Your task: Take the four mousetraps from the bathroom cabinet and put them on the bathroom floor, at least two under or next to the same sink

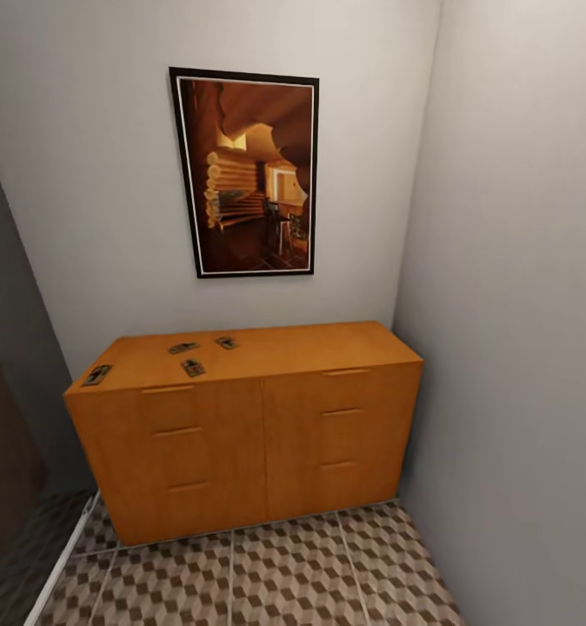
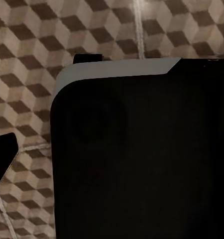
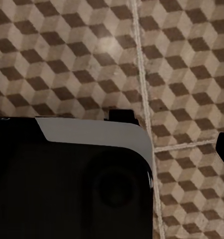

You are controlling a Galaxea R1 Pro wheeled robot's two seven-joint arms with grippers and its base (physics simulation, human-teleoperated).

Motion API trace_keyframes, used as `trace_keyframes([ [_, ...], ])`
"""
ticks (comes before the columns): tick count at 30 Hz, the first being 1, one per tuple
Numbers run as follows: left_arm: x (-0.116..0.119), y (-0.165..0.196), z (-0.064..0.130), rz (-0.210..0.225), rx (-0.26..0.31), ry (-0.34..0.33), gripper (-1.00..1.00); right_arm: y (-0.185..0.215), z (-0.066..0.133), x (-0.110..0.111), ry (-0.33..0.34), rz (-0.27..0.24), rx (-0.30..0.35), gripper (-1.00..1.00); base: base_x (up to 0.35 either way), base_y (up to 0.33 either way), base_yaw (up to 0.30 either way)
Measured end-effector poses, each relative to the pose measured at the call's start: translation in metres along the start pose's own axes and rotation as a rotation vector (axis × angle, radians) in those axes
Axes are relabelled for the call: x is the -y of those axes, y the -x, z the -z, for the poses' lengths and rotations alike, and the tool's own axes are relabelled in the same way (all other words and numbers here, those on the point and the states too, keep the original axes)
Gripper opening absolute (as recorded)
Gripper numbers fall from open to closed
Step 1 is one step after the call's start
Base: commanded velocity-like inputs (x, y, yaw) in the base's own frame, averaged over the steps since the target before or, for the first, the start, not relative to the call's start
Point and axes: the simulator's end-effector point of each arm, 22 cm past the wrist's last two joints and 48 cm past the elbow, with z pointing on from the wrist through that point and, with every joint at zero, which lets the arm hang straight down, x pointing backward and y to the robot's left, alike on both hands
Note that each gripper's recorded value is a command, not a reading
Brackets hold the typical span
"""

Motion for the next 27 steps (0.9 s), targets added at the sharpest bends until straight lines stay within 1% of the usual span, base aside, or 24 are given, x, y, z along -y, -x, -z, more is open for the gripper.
trace_keyframes([
  [2, -0.001, 0.000, 0.000, 0.001, 0.001, 0.002, 1.00, 0.000, 0.000, 0.001, -0.001, 0.005, -0.001, 1.00, 0.131, -0.004, 0.000],
  [4, 0.000, 0.001, 0.000, 0.001, 0.003, 0.002, 1.00, 0.000, 0.000, 0.002, 0.001, 0.054, 0.000, 1.00, 0.019, -0.001, 0.000],
  [8, 0.003, 0.001, 0.000, 0.001, 0.004, -0.002, 1.00, 0.000, 0.000, -0.001, 0.006, 0.072, 0.000, 1.00, 0.007, 0.000, 0.000],
  [16, 0.008, 0.001, 0.000, 0.002, 0.005, -0.009, 1.00, -0.001, 0.000, -0.006, 0.015, 0.073, -0.004, 1.00, 0.001, 0.000, 0.000],
  [23, 0.008, 0.003, 0.000, 0.000, 0.009, -0.009, 1.00, -0.004, 0.000, -0.003, 0.012, 0.077, -0.009, 1.00, 0.000, 0.000, 0.000],
  [24, -0.001, 0.015, 0.000, -0.006, 0.036, 0.007, 1.00, 0.017, -0.001, 0.003, -0.001, 0.064, 0.053, 1.00, 0.000, 0.000, 0.000],
  [27, -0.015, 0.034, 0.002, -0.009, 0.075, 0.026, 1.00, 0.045, 0.000, 0.006, -0.007, 0.058, 0.133, 1.00, 0.000, 0.000, 0.000],
])
